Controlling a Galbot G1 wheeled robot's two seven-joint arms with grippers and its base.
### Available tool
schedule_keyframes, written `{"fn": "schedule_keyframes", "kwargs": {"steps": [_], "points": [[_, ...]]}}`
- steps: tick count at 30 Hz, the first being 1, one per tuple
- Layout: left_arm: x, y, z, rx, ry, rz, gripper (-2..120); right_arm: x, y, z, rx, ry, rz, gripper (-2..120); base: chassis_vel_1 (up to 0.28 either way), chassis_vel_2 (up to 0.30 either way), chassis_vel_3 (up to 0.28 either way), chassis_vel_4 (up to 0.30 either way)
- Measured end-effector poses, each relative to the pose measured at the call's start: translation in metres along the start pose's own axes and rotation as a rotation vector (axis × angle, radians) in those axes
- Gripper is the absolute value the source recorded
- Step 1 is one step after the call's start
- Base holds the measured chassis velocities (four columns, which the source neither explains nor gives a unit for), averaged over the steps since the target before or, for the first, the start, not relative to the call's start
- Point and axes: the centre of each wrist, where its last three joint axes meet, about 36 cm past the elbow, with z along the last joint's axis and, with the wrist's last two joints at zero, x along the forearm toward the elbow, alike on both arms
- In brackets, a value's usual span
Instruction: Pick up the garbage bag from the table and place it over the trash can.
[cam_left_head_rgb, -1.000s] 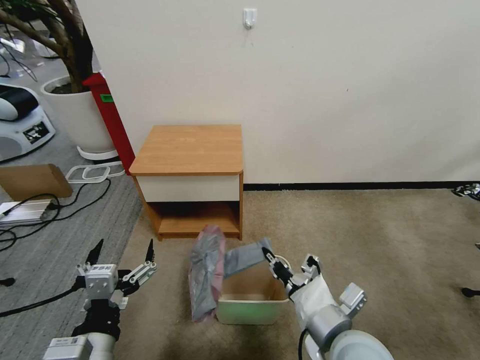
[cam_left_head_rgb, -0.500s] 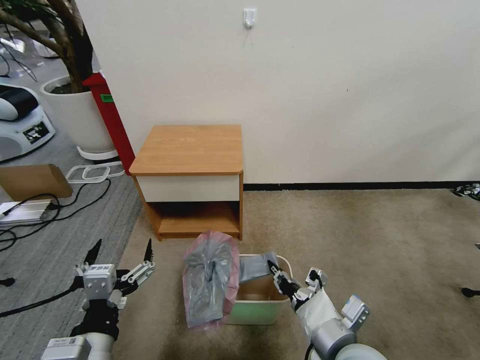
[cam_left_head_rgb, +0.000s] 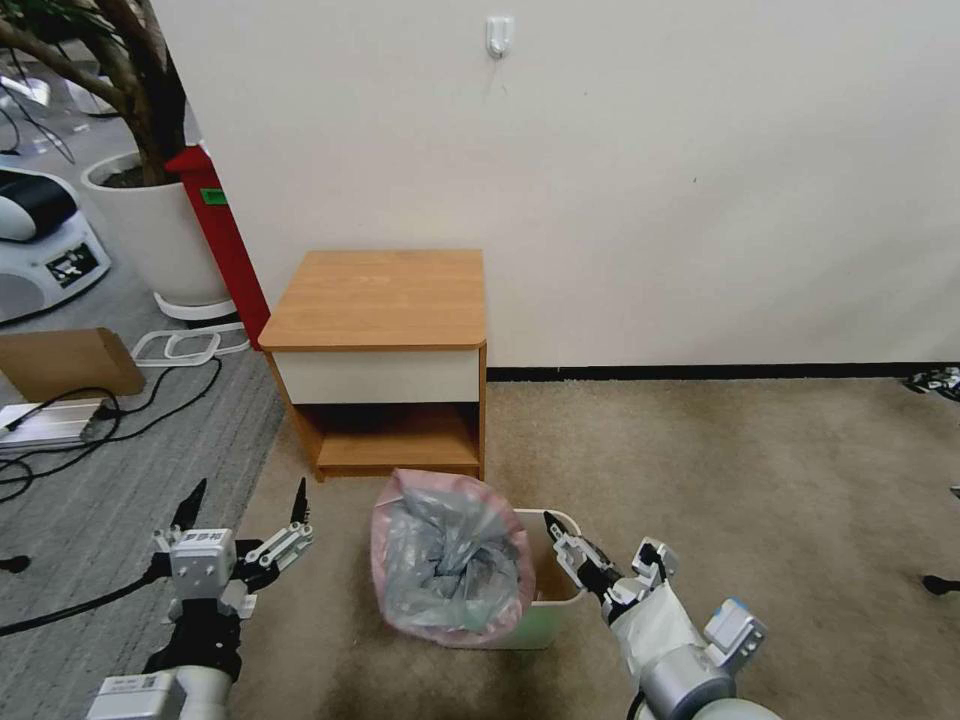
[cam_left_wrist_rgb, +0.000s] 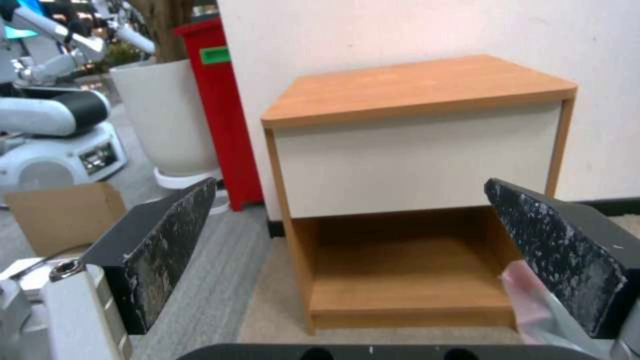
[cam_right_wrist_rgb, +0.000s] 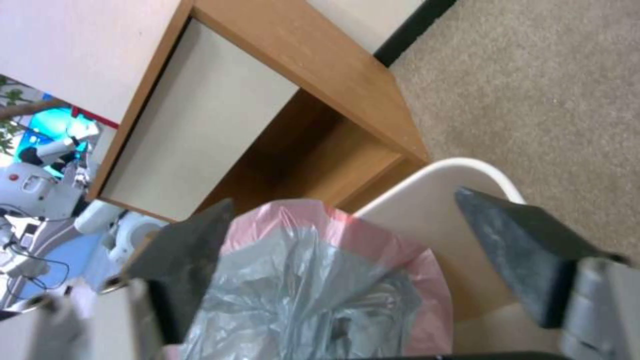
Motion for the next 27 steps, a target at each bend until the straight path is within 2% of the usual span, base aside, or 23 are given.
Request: {"fn": "schedule_keyframes", "kwargs": {"steps": [2,7,14,18,23,27], "points": [[0.0,-0.004,0.0,-0.007,0.001,0.018,100,0.0,0.001,0.002,-0.004,-0.006,0.001,99,0.0,0.0,0.0,0.0],[-0.001,-0.012,0.0,0.002,0.012,0.067,100,0.001,0.002,0.006,-0.005,-0.007,0.003,100,0.0,0.0,0.0,0.0],[-0.004,-0.036,-0.004,0.033,0.108,0.231,100,0.002,0.002,0.017,0.018,-0.027,0.019,100,0.0,0.0,0.0,0.0],[-0.006,-0.047,-0.007,0.044,0.133,0.284,100,0.001,0.002,0.027,0.033,-0.04,0.03,100,0.0,0.0,0.0,0.0],[-0.014,-0.053,-0.012,0.032,0.135,0.3,99,0.001,0.005,0.037,0.025,-0.043,0.033,100,0.0,0.0,0.0,0.0],[-0.027,-0.064,0.0,0.013,0.19,0.319,95,0.001,0.009,0.049,0.023,-0.058,0.038,100,0.0,0.0,0.0,0.0]]}}
